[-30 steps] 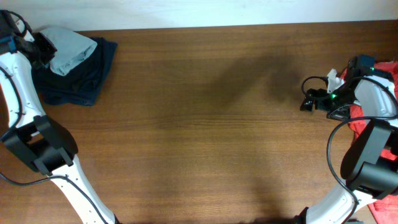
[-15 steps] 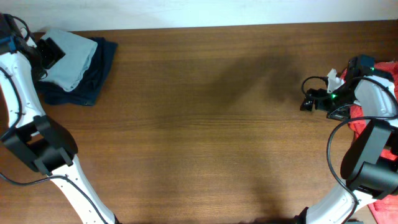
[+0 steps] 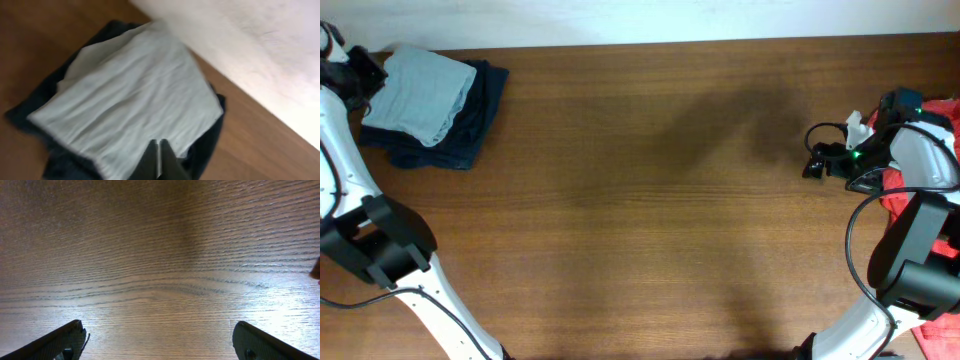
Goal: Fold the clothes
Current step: 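Lower the bundle onto the navy garment stack with the left gripper, then release the bundle and lift the left gripper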
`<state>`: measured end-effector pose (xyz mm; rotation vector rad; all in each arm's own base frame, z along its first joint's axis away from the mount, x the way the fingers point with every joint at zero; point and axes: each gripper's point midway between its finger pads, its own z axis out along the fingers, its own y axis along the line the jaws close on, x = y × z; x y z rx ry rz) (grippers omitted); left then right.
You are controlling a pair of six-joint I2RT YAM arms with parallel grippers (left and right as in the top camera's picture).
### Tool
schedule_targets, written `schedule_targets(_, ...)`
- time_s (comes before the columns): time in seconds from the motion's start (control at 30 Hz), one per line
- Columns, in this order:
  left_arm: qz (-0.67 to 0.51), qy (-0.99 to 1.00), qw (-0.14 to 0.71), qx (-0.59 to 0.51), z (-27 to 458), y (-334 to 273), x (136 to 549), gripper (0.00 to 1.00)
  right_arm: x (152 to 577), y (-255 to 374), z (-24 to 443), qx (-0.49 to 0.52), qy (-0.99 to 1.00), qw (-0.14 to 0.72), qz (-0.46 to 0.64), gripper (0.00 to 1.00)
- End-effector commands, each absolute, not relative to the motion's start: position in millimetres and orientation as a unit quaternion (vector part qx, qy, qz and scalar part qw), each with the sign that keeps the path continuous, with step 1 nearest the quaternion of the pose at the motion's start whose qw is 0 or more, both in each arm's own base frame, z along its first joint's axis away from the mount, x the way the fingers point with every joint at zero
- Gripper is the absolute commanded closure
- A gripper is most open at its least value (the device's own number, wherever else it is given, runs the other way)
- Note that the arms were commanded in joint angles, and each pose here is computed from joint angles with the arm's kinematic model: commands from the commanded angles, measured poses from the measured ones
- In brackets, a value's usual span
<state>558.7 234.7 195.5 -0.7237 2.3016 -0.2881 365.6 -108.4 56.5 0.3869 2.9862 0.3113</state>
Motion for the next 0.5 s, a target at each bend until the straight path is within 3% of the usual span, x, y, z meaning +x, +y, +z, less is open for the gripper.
schedule_targets(0.0, -0.163, 0.898, 0.349, -0.214, 177, 216, 572, 1.0, 364, -110, 61, 0.134, 0.984, 0.062, 0.097, 0.01)
schedule_targets(0.47, -0.275, 0.886, 0.257, -0.272, 53, 260, 537, 1.0, 364, -110, 61, 0.134, 0.984, 0.062, 0.097, 0.01)
